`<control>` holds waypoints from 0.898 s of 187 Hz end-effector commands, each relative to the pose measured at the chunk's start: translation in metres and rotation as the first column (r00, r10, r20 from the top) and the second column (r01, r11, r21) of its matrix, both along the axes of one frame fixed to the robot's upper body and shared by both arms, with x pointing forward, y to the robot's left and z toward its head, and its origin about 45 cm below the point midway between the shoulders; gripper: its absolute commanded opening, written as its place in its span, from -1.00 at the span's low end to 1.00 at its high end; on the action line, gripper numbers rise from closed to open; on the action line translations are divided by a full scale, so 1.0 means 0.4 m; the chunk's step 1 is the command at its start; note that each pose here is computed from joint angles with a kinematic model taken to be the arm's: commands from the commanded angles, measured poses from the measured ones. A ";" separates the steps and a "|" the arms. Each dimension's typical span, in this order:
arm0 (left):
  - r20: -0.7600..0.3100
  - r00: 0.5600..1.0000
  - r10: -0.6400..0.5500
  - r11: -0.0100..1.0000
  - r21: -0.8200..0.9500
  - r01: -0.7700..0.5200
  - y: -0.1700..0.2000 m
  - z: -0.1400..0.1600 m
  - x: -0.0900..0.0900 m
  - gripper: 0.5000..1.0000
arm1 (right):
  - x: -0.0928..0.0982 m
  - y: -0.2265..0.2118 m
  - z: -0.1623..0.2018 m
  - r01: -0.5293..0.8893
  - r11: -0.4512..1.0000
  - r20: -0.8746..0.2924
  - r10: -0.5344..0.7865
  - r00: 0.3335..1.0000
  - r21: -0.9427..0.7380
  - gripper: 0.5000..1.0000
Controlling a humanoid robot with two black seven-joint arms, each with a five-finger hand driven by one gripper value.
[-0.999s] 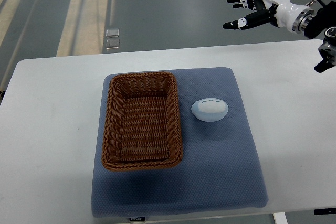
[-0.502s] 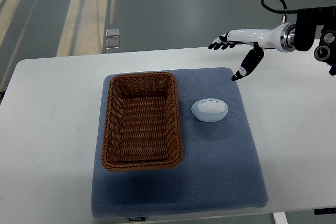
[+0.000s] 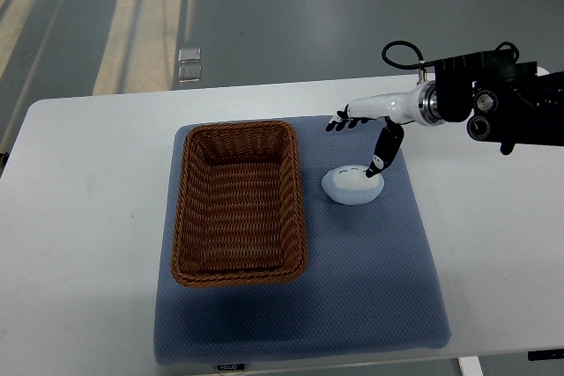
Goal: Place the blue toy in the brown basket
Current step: 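Lower the right hand onto the egg-shaped toy and close fingers around it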
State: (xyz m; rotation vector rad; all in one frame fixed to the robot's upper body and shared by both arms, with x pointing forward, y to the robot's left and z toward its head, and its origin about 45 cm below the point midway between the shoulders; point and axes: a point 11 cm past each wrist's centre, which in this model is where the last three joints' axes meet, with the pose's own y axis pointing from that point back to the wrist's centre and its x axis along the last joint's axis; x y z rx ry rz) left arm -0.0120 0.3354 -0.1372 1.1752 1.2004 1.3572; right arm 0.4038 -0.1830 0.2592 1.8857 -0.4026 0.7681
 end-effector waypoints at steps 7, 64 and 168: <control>0.000 1.000 0.000 1.000 0.000 0.000 0.000 0.000 0.000 1.00 | -0.001 -0.002 -0.046 0.017 1.000 -0.016 -0.017 1.000 -0.002 0.62; 0.000 1.000 0.000 1.000 0.000 0.000 0.000 0.000 0.000 1.00 | 0.008 0.005 -0.111 0.035 0.999 -0.024 -0.036 0.999 -0.018 0.59; 0.000 1.000 0.000 1.000 0.000 0.000 0.000 0.000 0.000 1.00 | -0.006 0.021 -0.143 0.005 1.000 -0.044 -0.006 0.999 -0.030 0.11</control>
